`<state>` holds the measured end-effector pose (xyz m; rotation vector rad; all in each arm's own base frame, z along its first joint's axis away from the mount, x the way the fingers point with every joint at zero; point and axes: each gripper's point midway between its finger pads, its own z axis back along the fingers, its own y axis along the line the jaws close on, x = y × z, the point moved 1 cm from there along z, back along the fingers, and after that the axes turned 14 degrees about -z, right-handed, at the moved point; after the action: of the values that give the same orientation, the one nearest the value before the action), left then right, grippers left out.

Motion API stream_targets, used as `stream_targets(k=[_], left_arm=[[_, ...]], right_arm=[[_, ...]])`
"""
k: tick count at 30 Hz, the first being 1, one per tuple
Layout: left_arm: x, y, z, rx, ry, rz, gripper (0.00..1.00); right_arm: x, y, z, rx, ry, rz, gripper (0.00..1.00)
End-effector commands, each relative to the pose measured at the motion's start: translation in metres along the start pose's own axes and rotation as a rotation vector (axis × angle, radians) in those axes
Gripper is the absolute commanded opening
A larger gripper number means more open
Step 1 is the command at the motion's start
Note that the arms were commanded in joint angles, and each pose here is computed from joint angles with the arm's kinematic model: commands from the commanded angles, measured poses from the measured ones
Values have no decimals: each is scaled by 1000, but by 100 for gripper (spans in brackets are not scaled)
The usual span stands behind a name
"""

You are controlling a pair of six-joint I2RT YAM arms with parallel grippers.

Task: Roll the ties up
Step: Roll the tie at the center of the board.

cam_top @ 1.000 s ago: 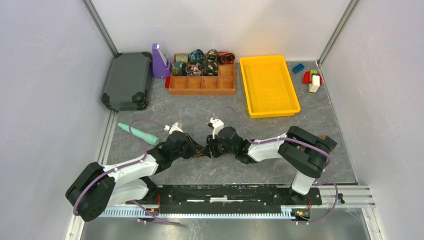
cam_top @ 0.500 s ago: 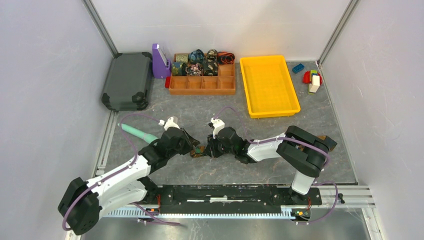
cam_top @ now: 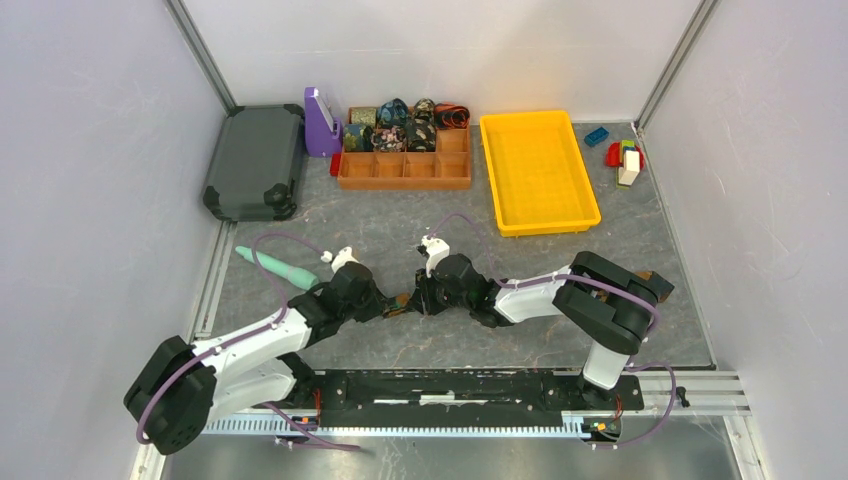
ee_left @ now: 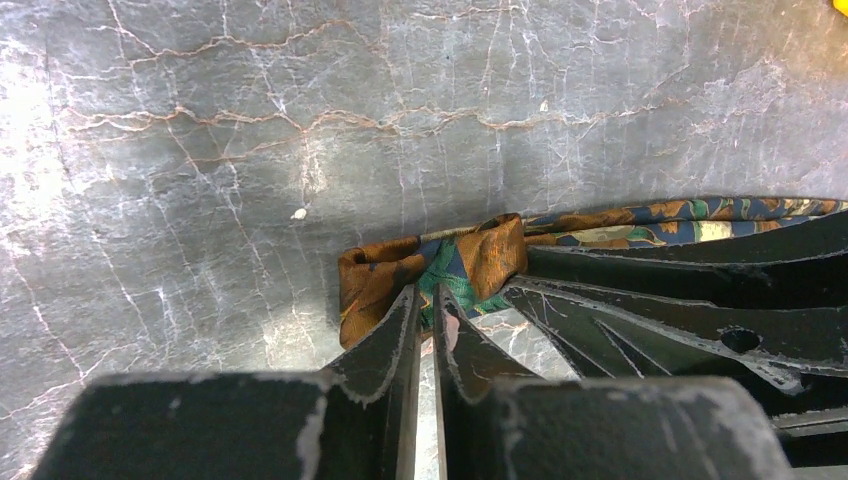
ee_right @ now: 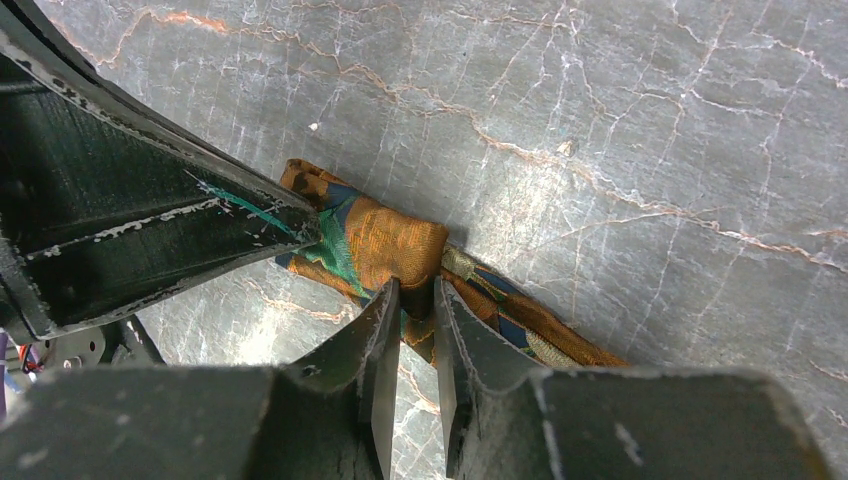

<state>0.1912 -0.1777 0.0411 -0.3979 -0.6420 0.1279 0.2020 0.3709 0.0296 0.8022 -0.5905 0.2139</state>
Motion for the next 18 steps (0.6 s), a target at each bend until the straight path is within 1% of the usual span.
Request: stream_targets(k=[1,4,12,18], left_arm=[[-4,4,-3,-7,-6,-36,15],[-9,8,-4,2,1,-41,15],[-13,14,-5,15,-3,-61,14],[-8,11,-4,4,-19,-101,13]], right_arm=[[-2,-11,2,-44,-2,-2,24],[7,-1,6,-22,-20,4,25],[38,36,22,67,-80,25,31],[39,41,9,84,-62,26,31]])
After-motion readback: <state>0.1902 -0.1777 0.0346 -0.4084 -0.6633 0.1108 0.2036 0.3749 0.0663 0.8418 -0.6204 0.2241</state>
